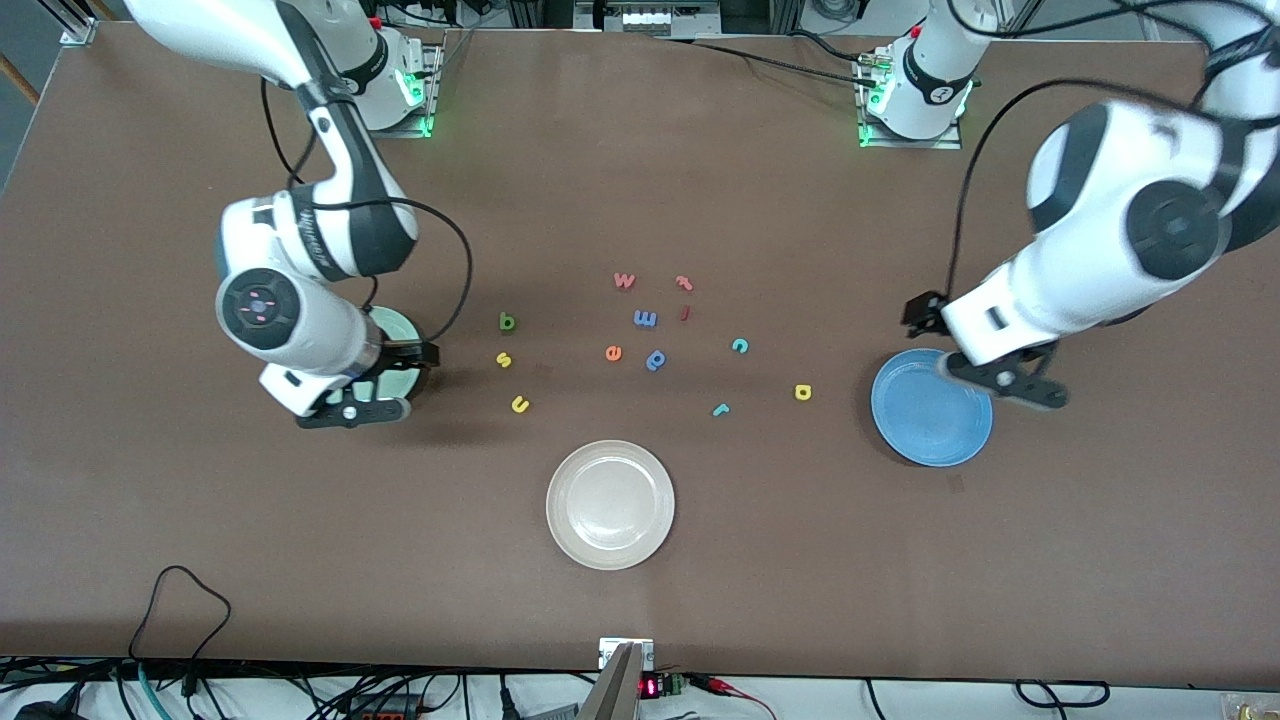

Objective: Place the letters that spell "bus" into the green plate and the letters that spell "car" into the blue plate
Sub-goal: 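Move the right gripper to yellow u while the left gripper reaches yellow o, then close the right gripper on yellow u while the left gripper grasps yellow o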

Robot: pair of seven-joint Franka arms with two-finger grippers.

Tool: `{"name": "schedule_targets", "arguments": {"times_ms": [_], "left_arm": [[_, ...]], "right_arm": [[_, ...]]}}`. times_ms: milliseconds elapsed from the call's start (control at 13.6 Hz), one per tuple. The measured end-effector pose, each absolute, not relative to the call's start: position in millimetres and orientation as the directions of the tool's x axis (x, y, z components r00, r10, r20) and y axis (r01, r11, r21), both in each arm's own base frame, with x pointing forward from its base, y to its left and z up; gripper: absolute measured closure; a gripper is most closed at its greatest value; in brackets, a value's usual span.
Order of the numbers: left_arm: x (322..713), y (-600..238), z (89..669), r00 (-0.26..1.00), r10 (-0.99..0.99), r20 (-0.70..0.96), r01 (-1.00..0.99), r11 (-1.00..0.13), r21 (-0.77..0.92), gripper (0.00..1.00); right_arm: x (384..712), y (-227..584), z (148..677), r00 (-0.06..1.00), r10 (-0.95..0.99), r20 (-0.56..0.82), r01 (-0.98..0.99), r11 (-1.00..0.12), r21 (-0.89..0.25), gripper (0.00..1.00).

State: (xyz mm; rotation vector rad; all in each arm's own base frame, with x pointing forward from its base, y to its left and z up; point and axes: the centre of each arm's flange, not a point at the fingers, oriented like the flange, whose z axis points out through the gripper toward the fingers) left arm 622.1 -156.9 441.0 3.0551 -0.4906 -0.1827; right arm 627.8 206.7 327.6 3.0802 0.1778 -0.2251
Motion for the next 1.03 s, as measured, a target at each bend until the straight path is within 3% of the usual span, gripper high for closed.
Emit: {"name": "schedule_targets", "arguments": {"times_ms": [587,808,955,1028], "left_arm": [[648,-219,306,0.939,-0.324,-0.113,-0.315,-0.945,0.090,0.00],[647,-237,270,0.951,-0.299,-0.084,-0.292,-0.953,0.084,0.07],[639,-242,235,0.942,-0.335,-0.024,-0.334,-0.942,0.029,0.09],[631,-242,213,0.937,-0.349,0.002,-0.349,-0.937,0.019,0.11]], "right_arm": [[617,298,214,0.980,0.194,-0.044,0.194,-0.981,0.001,0.00],[616,305,192,0.985,0.173,-0.017,0.173,-0.985,0.001,0.03],[616,310,185,0.985,0.175,-0.001,0.175,-0.985,-0.002,0.07],[618,314,185,0.986,0.165,0.011,0.165,-0.986,-0.004,0.19]]}}
